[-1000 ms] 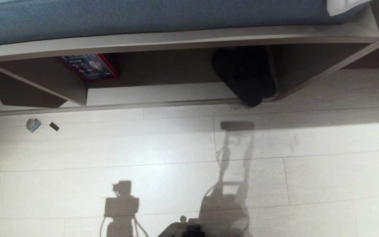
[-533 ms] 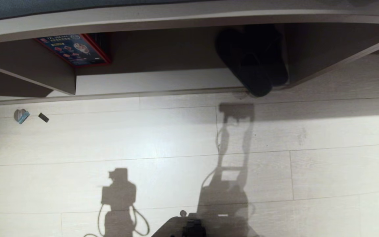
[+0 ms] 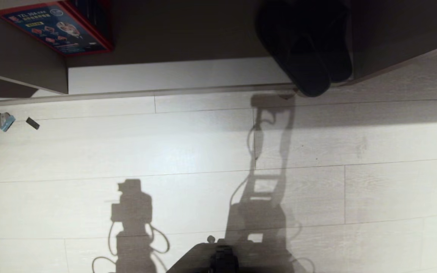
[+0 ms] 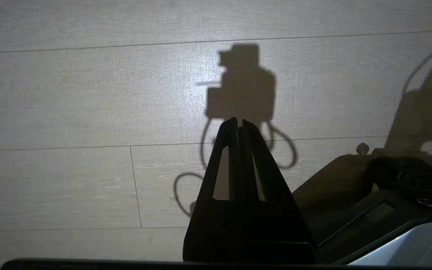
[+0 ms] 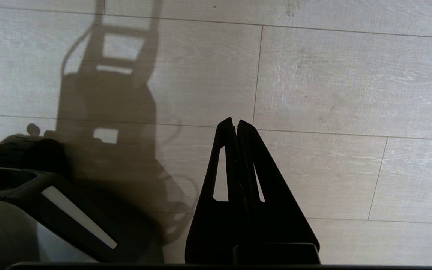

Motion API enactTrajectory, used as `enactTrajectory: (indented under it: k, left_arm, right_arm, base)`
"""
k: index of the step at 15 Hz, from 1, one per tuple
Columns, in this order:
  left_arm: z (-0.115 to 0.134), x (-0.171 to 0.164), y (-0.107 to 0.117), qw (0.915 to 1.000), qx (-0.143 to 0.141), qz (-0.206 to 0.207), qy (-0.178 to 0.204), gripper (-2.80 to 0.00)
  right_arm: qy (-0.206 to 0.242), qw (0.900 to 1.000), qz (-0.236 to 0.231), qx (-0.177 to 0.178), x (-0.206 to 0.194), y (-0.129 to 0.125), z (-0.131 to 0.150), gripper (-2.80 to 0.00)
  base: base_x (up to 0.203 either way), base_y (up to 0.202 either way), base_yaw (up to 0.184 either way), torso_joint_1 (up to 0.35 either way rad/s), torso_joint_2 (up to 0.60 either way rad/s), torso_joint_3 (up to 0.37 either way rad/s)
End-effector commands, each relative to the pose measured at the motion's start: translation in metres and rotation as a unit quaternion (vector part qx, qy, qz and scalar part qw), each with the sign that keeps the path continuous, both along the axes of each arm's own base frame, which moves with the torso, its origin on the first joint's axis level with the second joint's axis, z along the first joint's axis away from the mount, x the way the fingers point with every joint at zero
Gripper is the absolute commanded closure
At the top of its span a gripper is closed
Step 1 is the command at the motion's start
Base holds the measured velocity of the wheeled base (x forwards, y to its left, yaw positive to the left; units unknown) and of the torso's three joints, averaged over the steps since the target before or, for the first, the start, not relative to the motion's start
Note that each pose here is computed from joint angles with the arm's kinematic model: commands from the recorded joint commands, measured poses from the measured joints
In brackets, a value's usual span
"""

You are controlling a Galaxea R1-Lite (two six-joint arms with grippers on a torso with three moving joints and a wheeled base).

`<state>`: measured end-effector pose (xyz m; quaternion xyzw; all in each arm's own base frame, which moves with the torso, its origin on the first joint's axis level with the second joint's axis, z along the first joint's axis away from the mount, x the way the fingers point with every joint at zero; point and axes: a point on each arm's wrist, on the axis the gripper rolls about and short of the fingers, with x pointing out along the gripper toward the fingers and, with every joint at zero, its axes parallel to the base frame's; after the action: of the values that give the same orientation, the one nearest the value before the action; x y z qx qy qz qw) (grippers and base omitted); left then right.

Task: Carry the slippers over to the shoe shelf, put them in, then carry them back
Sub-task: Pick up the slippers in the shoe cabinet

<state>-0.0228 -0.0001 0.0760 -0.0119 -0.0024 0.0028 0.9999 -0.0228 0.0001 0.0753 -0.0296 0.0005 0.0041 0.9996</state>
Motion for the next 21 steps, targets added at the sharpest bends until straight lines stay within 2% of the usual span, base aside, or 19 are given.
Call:
enactTrajectory:
  k: [1,12,14,16,19,21]
  left_arm:
    - [0.000,0.000,0.000,1.0000,0.000,0.000,0.000,0.00]
    - [0.000,0.000,0.000,1.0000,0.000,0.001,0.000,0.00]
    - [0.000,0.000,0.000,1.0000,0.000,0.000,0.000,0.00]
    - [0.000,0.000,0.000,1.0000,0.000,0.000,0.000,0.00]
    - [0.000,0.000,0.000,1.0000,0.001,0.000,0.000,0.00]
    - [0.000,0.000,0.000,1.0000,0.002,0.000,0.001,0.00]
  right_arm:
    - [0.001,1.000,0.000,0.000,0.000,0.000,0.000,0.00]
    - [-0.001,1.000,0.000,-0.003,0.000,0.000,0.001,0.00]
    - [-0.030,1.000,0.002,-0.004,-0.005,0.000,0.018,0.00]
    - [-0.034,0.999,0.008,0.001,-0.008,0.000,0.040,0.00]
    - [-0.001,1.000,0.022,0.003,0.004,0.001,0.072,0.00]
    - [0.034,0.998,0.048,0.004,0.023,0.002,0.097,0.00]
  base:
    - [0.000,0.000,0.000,0.007,0.00,-0.198]
    - [0.000,0.000,0.000,0.004,0.00,-0.168]
    - [0.000,0.000,0.000,-0.001,0.00,-0.013]
    - [0.000,0.000,0.000,0.000,0.00,0.000]
    - [0.000,0.000,0.000,0.000,0.00,0.000]
    - [0.000,0.000,0.000,0.000,0.00,0.000]
